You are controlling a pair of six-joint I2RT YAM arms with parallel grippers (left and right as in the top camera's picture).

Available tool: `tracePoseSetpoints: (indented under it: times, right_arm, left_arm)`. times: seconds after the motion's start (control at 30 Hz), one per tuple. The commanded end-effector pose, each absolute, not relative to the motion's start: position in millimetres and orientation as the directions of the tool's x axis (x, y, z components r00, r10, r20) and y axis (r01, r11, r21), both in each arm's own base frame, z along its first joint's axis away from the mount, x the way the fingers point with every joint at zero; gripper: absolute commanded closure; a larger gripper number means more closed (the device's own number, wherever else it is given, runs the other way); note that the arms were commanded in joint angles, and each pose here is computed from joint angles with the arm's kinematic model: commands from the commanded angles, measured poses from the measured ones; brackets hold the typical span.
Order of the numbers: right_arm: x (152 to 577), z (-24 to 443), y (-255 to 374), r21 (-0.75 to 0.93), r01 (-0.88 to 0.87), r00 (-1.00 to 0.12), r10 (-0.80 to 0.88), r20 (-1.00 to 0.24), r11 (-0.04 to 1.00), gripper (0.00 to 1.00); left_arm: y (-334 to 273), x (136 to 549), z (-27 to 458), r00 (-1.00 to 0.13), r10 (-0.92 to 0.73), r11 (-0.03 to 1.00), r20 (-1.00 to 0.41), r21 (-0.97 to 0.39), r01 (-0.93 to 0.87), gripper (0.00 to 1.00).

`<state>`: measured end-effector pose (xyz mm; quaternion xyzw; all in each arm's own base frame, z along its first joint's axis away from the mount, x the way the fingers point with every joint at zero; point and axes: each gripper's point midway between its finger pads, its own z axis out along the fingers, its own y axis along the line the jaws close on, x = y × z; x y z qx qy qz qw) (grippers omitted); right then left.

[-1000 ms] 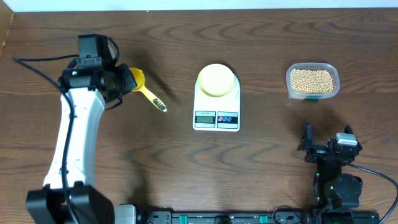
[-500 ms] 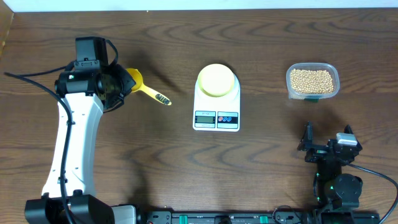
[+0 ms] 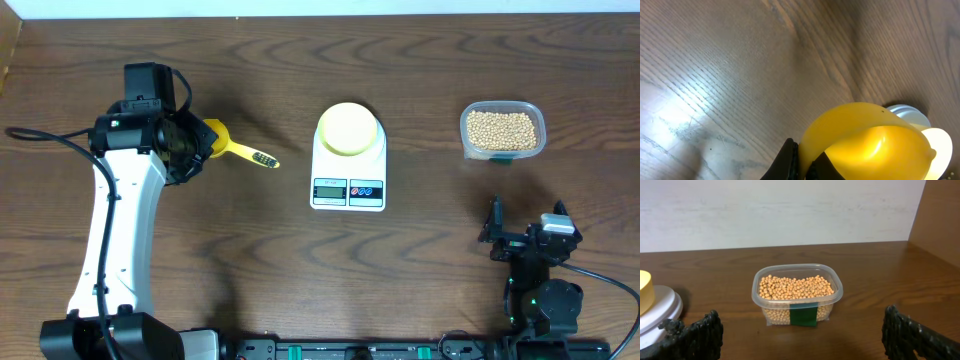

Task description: Scoop item into bowl and weigh 50g on scale

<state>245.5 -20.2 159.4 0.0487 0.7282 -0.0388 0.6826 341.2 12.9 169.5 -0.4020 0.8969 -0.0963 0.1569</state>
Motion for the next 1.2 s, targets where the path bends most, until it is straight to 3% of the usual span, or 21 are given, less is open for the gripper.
tracePoseSetpoints:
  times: [0.0, 0.37, 0.57, 0.67, 0.93, 1.17]
  right_arm:
    - [245.0, 160.1, -20.8, 0.023, 0.132, -0.057, 0.031, -0.998, 0.991, 0.01]
    - [245.2, 160.1, -19.6, 0.025, 0.125, -0.057, 0.033, -0.998, 0.992, 0.01]
    - [246.9, 176.0, 4.4, 0.106, -0.017, 0.002, 0.106, -0.994, 0.994, 0.01]
    - [245.7, 184.3, 20.8, 0.194, -0.118, 0.015, 0.197, -0.980, 0.974, 0.01]
    - [242.5, 213.3, 23.6, 0.490, -0.189, 0.069, 0.509, -0.858, 0.851, 0.01]
    - [236.8, 235.5, 30.6, 0.601, -0.287, 0.081, 0.644, -0.761, 0.746, 0.01]
  left_arm:
    - [12.3, 335.8, 168.8, -0.614, -0.766, 0.641, -0.190, -0.291, -0.710, 0.92]
    - [10.0, 331.5, 167.3, -0.622, -0.762, 0.645, -0.177, -0.279, -0.711, 0.92]
    - [10.0, 331.5, 167.3, -0.622, -0.763, 0.645, -0.177, -0.279, -0.712, 0.92]
    - [9.0, 330.5, 166.9, -0.625, -0.761, 0.647, -0.174, -0.276, -0.711, 0.92]
    - [-6.3, 332.1, 167.5, -0.658, -0.731, 0.679, -0.179, -0.280, -0.678, 0.92]
    - [-16.2, 336.0, 169.0, -0.660, -0.729, 0.681, -0.183, -0.297, -0.670, 0.92]
